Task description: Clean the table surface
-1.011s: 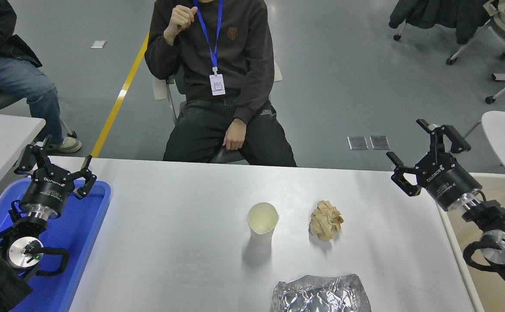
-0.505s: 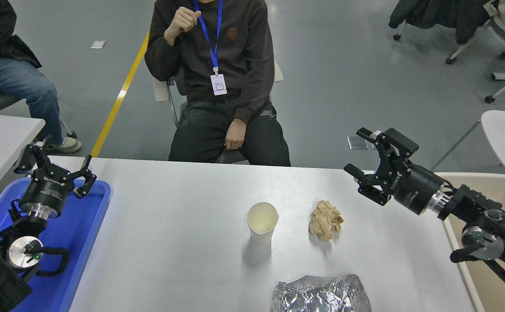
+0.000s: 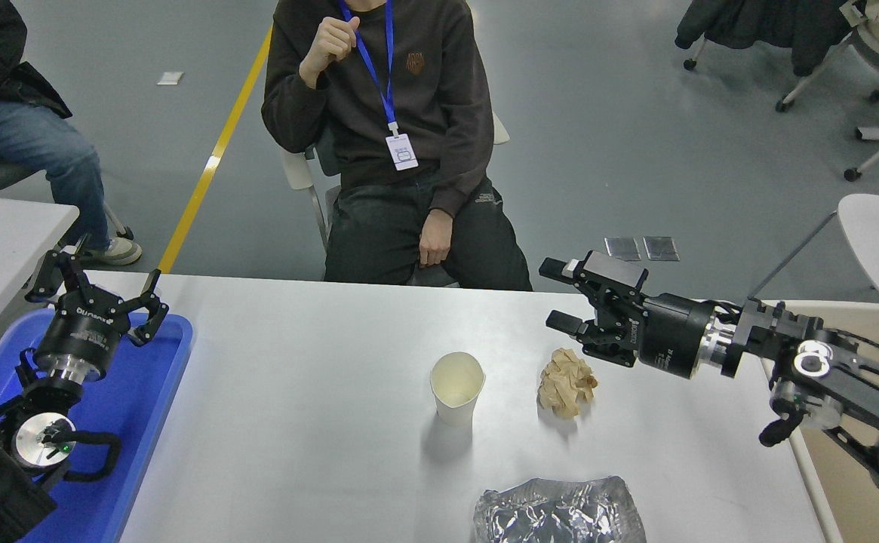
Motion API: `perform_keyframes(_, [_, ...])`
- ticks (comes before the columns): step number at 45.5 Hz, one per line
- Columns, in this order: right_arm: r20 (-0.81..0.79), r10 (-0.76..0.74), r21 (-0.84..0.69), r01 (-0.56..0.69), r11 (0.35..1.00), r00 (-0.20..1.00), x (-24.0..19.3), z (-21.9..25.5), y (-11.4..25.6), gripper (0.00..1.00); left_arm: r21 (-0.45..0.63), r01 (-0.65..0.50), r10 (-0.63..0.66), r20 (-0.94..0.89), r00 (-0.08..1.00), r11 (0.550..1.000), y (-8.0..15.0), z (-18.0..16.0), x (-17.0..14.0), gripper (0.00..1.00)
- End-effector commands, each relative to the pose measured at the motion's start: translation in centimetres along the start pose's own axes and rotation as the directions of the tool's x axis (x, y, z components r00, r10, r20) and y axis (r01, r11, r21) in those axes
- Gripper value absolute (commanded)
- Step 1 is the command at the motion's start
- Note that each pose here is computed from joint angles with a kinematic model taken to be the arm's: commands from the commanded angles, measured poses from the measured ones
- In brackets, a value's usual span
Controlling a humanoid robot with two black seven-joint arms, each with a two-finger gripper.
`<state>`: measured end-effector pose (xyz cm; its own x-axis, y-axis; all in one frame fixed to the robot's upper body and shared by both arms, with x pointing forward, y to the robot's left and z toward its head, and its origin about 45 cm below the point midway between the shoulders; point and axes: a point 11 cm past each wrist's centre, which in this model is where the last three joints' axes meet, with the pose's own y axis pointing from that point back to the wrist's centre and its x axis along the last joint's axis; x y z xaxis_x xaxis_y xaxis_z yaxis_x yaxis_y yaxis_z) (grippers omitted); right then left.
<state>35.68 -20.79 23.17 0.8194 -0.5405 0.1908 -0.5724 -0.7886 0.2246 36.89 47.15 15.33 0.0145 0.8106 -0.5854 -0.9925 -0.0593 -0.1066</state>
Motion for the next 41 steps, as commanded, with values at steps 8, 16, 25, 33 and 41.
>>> perform_keyframes(8, [-0.155, -0.101, -0.189, 0.07, 0.979, 0.983, -2.1, 0.3, -3.3, 0.99, -0.001, -0.001, 0.001, 0.001, 1.0, 1.0, 0.0, 0.0, 0.0, 1.0])
perform_keyframes(16, [-0.244, -0.185, -0.296, 0.108, 0.949, 0.952, -2.2, 0.3, -3.8, 0.99, 0.0, 0.0, 0.0, 0.0, 1.0, 1.0, 0.0, 0.0, 0.0, 1.0])
perform_keyframes(25, [-0.294, -0.251, -0.405, 0.118, 0.907, 0.922, -2.7, 0.8, -4.3, 0.99, 0.0, 0.0, 0.0, 0.0, 1.0, 1.0, 0.0, 0.0, 0.0, 1.0])
perform_keyframes(33, [-0.29, -0.25, -0.538, 0.059, 0.841, 0.924, -3.1, 2.2, -5.9, 0.99, 0.0, 0.0, 0.0, 0.0, 1.0, 1.0, 0.0, 0.0, 0.0, 1.0])
perform_keyframes(41, [-0.304, -0.276, -0.53, 0.079, 0.844, 0.912, -4.1, 1.6, -7.6, 0.99, 0.0, 0.0, 0.0, 0.0, 1.0, 1.0, 0.0, 0.0, 0.0, 1.0])
